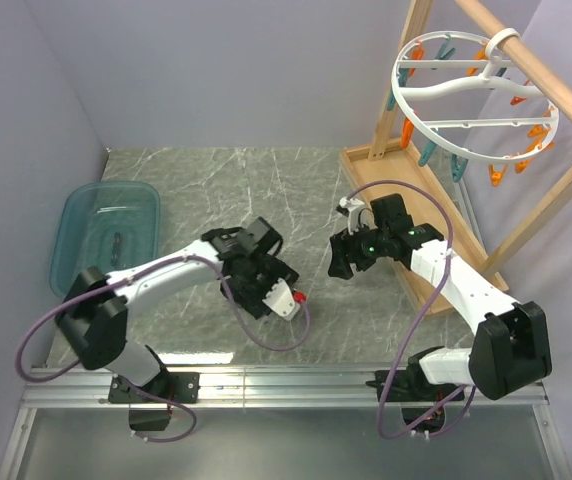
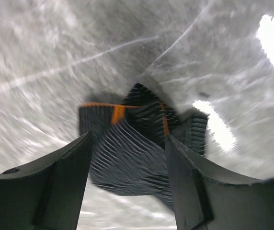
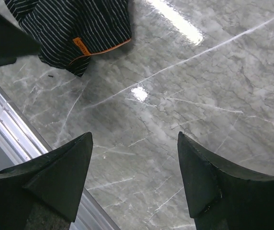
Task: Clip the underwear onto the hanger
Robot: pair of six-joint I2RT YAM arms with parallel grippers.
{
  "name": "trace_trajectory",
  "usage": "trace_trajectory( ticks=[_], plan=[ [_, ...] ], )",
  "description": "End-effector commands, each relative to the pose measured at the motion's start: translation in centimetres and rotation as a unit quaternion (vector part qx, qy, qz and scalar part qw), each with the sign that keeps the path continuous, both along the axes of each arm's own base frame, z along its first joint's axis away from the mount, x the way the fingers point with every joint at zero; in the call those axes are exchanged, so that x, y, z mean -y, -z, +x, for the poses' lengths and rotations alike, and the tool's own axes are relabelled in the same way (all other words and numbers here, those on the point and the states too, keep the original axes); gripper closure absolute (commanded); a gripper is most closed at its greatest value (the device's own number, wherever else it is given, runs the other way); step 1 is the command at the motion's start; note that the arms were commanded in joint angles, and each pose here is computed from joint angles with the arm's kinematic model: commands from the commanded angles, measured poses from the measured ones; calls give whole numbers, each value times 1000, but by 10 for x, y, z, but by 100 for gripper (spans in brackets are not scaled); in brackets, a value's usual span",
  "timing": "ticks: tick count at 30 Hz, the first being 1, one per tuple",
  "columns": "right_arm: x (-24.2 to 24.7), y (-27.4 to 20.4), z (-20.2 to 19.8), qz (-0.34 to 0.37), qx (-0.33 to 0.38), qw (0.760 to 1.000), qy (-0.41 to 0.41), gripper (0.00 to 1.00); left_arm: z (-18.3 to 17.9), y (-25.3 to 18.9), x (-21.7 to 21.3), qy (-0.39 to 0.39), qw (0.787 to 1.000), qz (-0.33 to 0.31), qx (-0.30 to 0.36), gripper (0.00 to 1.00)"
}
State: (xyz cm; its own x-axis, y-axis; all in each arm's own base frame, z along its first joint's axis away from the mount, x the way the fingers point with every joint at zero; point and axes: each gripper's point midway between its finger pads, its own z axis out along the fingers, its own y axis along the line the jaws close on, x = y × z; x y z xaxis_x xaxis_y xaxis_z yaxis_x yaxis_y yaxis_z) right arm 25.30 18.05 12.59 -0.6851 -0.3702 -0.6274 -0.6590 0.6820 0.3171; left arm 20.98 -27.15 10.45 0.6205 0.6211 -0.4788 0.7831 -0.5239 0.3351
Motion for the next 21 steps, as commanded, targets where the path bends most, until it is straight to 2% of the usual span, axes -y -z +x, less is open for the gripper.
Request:
trace_trajectory(
  ticks=[1, 9, 16, 18, 20, 21],
  plan=[
    [1, -20, 10, 25, 15, 999, 15, 22, 7, -6, 3, 128, 985, 85, 81, 34],
    [23, -20, 16, 38, 2, 998, 55, 22, 6, 18, 8, 177, 964, 178, 89, 40],
    [26, -23, 16, 40, 8, 997, 60, 22, 3, 45, -4, 167, 955, 235, 65, 44],
    [27, -25, 16, 41, 13, 997, 62, 22, 7, 47, -3, 148, 957, 244, 56, 64],
    [30, -27, 15, 38, 22, 997, 65, 22, 6, 37, 3, 131, 963, 232, 40, 79],
    [31, -26, 14, 38, 24, 997, 65, 22, 6, 27, 7, 127, 967, 217, 40, 81]
  ],
)
